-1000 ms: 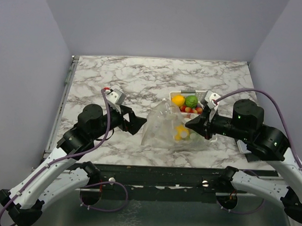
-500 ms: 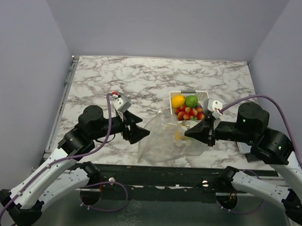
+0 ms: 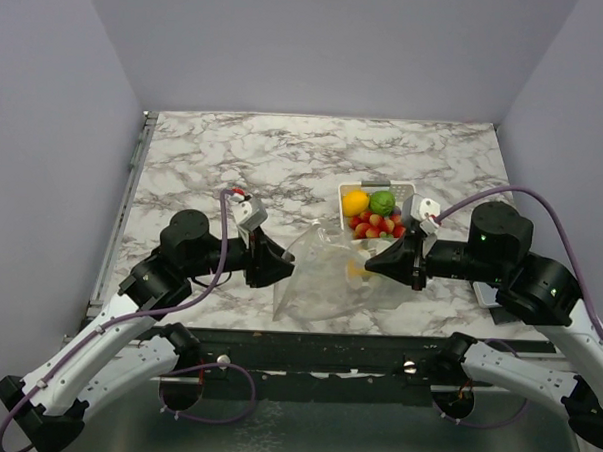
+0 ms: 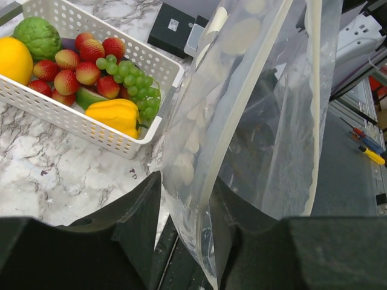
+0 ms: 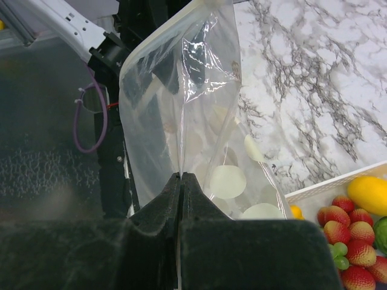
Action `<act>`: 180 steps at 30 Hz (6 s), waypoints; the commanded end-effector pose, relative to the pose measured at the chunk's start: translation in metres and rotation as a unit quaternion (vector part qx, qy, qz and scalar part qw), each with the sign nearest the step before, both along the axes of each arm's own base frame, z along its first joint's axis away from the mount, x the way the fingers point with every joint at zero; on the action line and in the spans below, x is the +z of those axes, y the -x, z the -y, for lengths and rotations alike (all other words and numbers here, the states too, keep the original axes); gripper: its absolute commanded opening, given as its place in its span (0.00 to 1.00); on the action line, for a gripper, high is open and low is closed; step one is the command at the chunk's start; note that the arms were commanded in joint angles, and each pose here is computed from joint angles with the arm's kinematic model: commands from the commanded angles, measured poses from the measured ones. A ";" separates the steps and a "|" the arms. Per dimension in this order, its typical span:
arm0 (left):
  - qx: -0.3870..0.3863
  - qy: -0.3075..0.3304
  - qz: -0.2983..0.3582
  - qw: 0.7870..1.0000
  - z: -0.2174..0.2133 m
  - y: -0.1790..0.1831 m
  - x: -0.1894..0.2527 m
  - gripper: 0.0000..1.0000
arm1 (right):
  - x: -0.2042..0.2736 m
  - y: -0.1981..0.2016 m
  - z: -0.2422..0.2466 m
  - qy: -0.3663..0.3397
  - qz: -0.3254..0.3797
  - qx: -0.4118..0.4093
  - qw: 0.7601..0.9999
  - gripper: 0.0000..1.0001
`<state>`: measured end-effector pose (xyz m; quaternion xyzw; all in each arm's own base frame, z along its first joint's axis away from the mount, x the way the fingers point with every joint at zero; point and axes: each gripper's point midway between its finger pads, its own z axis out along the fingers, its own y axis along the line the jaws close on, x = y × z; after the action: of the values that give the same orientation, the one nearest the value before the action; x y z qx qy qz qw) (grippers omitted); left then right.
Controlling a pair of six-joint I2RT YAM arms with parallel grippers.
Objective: Place the food in the zip-top bag and seal the zipper
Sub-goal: Pick up the zipper food storage bag at the center of the board, then open the zipper of the food storage bag.
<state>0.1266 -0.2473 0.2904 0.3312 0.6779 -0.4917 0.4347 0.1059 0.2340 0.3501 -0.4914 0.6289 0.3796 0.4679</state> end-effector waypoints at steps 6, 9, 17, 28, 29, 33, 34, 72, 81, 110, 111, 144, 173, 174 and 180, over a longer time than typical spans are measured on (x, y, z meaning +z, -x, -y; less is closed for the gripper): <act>-0.027 0.001 0.002 1.000 0.001 0.008 -0.003 0.22 | 0.013 -0.007 -0.001 -0.017 0.012 -0.017 1.000 0.01; -0.026 0.003 0.004 1.000 0.001 0.008 -0.001 0.02 | 0.012 -0.009 -0.001 -0.014 0.011 -0.023 1.000 0.01; 0.021 0.007 0.018 1.000 -0.005 -0.005 0.009 0.00 | 0.000 -0.020 -0.001 -0.004 0.006 -0.048 0.999 0.01; 0.157 -0.047 0.028 0.986 -0.028 -0.049 0.012 0.00 | -0.005 -0.056 -0.002 0.002 0.014 -0.132 0.991 0.37; 0.168 -0.050 0.030 0.984 -0.031 -0.052 0.014 0.00 | -0.004 -0.060 -0.002 0.001 0.015 -0.142 0.990 0.42; 0.231 -0.073 0.031 0.970 -0.045 -0.072 0.020 0.00 | 0.000 -0.074 -0.002 -0.007 0.013 -0.176 0.984 0.53; 0.245 -0.084 0.030 0.966 -0.048 -0.077 0.019 0.00 | 0.001 -0.076 -0.003 -0.009 0.011 -0.181 0.983 0.56; 0.555 -0.174 -0.044 0.813 -0.113 -0.161 -0.007 0.00 | -0.008 -0.166 -0.131 -0.098 -0.145 -0.295 0.939 0.72; 0.566 -0.172 -0.044 0.805 -0.114 -0.164 -0.005 0.00 | -0.020 -0.173 -0.162 -0.084 -0.148 -0.299 0.939 0.72; 0.580 -0.176 -0.034 0.795 -0.122 -0.165 0.001 0.00 | -0.084 -0.226 -0.157 -0.003 -0.076 -0.444 0.893 0.45; 0.580 -0.177 -0.033 0.794 -0.122 -0.165 0.000 0.00 | -0.085 -0.226 -0.155 -0.002 -0.073 -0.448 0.891 0.41; 0.655 -0.355 0.057 0.665 -0.182 -0.172 0.018 0.00 | -0.155 -0.232 -0.098 0.099 -0.017 -0.525 0.845 0.01; 0.631 -0.390 0.060 0.668 -0.160 -0.182 -0.003 0.00 | -0.135 -0.211 -0.151 0.015 -0.110 -0.412 0.904 0.28; 0.631 -0.393 0.060 0.666 -0.160 -0.182 -0.004 0.00 | -0.132 -0.210 -0.153 0.012 -0.112 -0.408 0.906 0.29; 0.630 -0.403 0.061 0.661 -0.157 -0.186 -0.014 0.00 | -0.117 -0.203 -0.151 -0.007 -0.114 -0.393 0.912 0.40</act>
<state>0.3100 -0.0918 0.2727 0.0037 0.8373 0.2242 0.4987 0.3141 0.3839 0.2007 -0.1632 0.8368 0.1794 0.4909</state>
